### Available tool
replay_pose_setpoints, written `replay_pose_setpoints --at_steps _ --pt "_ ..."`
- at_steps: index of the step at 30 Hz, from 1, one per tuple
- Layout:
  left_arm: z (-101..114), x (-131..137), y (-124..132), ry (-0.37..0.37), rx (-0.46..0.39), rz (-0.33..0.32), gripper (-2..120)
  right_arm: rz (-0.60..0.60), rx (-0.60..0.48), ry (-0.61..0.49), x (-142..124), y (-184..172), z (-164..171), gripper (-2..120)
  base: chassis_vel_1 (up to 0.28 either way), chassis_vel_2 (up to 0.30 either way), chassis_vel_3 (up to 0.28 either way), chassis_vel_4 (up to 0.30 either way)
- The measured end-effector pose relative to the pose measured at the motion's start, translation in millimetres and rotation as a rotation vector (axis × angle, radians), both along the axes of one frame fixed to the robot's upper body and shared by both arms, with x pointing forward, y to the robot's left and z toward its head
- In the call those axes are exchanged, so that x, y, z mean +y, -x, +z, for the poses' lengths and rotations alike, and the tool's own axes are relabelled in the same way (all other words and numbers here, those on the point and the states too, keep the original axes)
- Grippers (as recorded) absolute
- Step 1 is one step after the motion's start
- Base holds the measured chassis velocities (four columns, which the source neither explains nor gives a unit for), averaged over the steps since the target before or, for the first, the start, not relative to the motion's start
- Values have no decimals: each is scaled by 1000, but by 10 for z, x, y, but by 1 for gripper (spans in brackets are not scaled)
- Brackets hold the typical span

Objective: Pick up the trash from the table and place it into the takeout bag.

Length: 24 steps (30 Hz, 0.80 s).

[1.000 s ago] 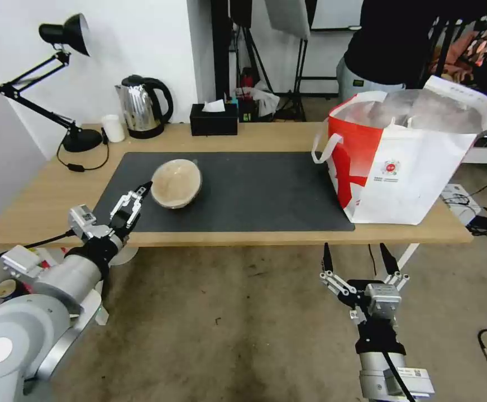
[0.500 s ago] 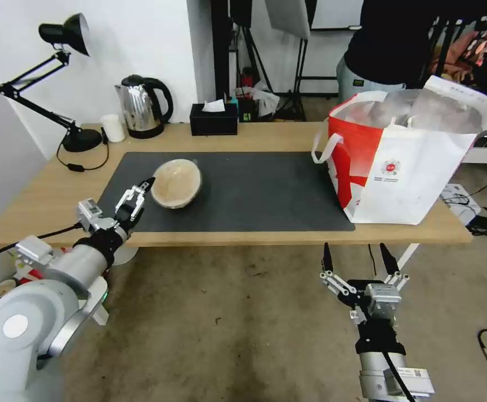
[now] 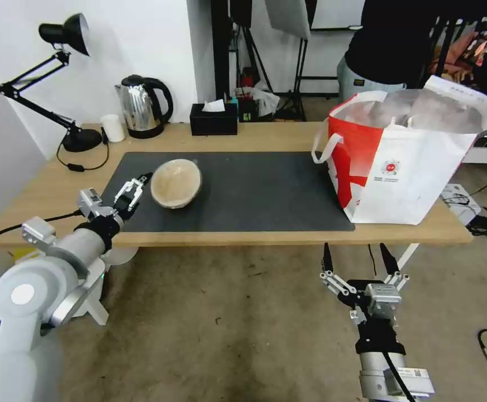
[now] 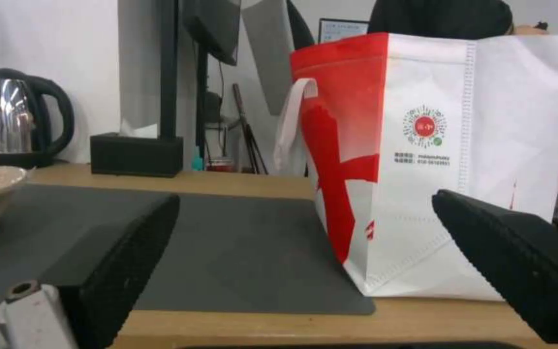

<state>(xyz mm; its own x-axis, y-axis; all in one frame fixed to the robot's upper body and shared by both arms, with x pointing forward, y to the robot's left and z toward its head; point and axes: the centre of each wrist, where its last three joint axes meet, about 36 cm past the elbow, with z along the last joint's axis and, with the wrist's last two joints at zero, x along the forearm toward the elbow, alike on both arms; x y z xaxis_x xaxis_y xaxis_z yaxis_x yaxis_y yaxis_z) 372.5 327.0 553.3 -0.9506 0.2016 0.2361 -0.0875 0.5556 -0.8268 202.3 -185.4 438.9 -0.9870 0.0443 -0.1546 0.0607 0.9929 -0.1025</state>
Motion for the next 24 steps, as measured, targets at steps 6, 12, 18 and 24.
replay_pose_setpoints --at_steps 6,12,18,24 --pt "-16 50 -34 -14 23 13 100 0 0 0 0 0 0 100 0 0 0 0" --pt "-84 74 -126 -5 42 18 100 0 0 0 0 0 0 100 0 0 0 0" --pt "-181 66 -240 19 64 15 100 0 0 0 0 0 0 100 0 0 0 0" --pt "-246 68 -326 34 82 12 100 0 0 0 0 0 0 100 0 0 0 0"
